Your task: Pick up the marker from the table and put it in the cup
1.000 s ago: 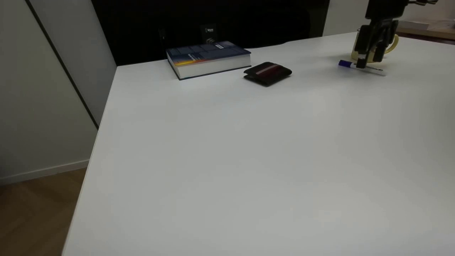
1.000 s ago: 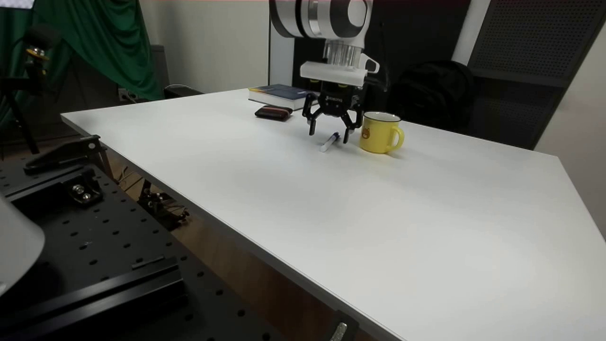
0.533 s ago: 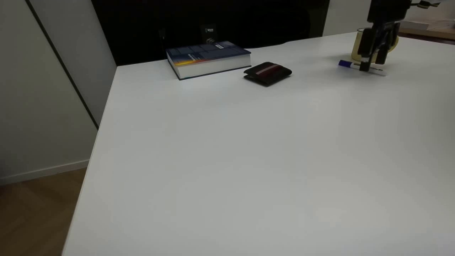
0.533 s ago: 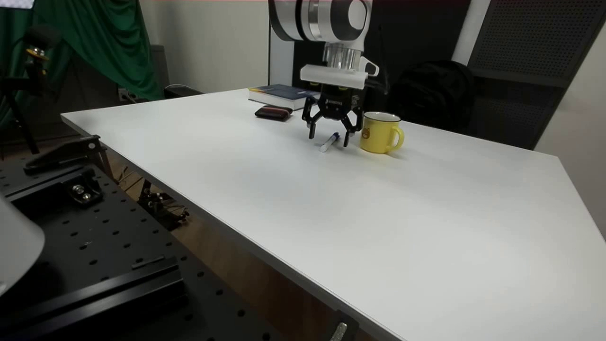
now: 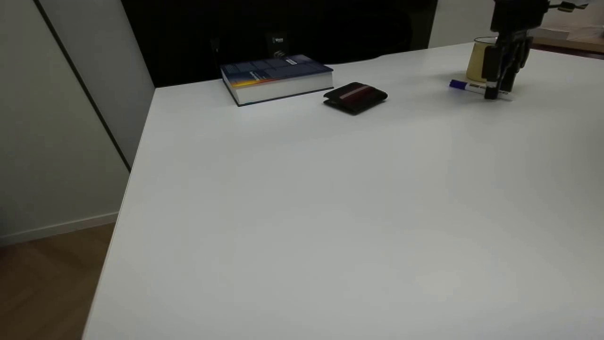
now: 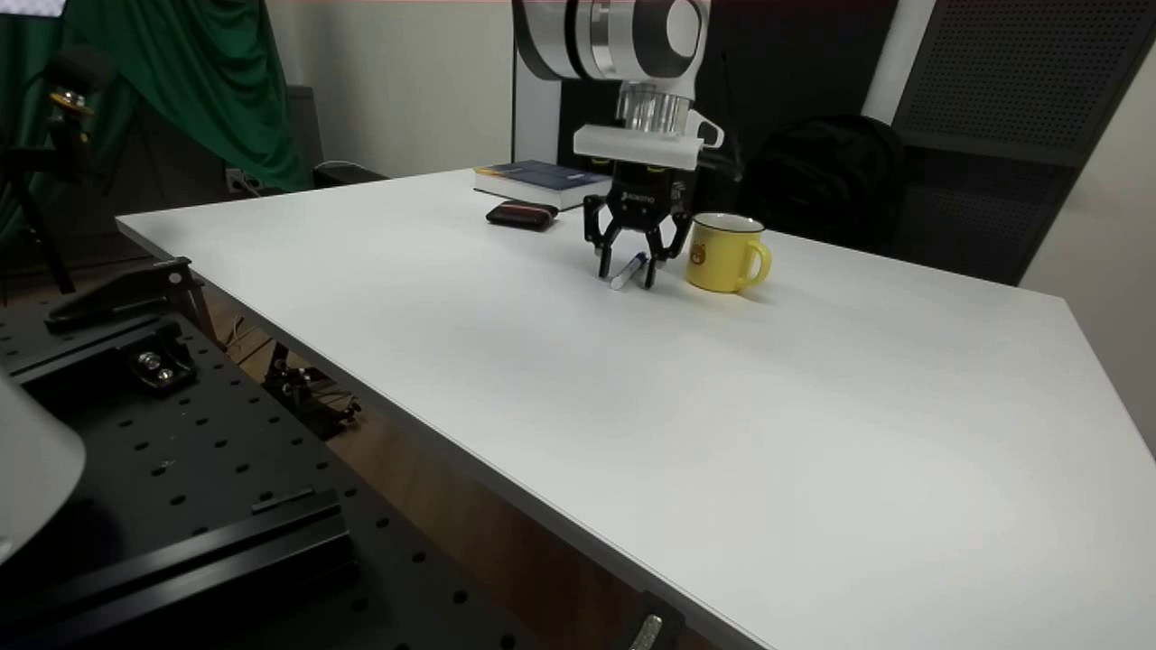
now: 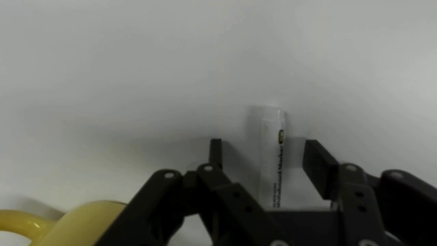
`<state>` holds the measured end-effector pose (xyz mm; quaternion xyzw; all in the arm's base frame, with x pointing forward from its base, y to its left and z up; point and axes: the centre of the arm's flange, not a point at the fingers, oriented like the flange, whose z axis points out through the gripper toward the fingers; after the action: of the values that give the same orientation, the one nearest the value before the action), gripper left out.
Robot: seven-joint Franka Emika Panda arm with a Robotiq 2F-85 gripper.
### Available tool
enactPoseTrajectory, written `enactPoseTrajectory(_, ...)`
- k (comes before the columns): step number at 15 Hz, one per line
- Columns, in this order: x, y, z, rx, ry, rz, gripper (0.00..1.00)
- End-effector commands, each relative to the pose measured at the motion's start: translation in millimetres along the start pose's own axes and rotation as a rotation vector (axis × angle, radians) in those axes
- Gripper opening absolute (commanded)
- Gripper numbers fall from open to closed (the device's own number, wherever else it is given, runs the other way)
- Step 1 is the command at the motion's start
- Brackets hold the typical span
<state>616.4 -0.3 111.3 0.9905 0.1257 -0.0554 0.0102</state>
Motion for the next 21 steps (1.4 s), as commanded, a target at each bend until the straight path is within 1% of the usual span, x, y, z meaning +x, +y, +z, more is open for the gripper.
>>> enactPoseTrajectory(1,0.6,-0.6,-0.4,-0.025,-0.03,0.056,0.34)
enactPoseTrajectory(6,-0.1,-5.4,-2.7,-0.035,-0.046,0.157,0.02)
enactPoseTrajectory(7,0.1,-7.5,-3.0,-0.025,-0.054,0.173,0.0)
enactPoseTrajectory(8,16.1,5.4,-19.8,-0.017,-0.055,0.197,0.03)
enactPoseTrajectory(9,19.1,7.3,-26.2,-0.01,-0.071,0.206,0.04)
enactPoseTrajectory(15,38.7,16.5,-81.5,0.028,-0.171,0.233,0.04)
enactPoseTrajectory(18,47.1,17.3,-111.6,0.078,-0.224,0.26,0.04)
enactPoseTrajectory(21,52.4,23.7,-146.2,0.119,-0.245,0.324,0.04)
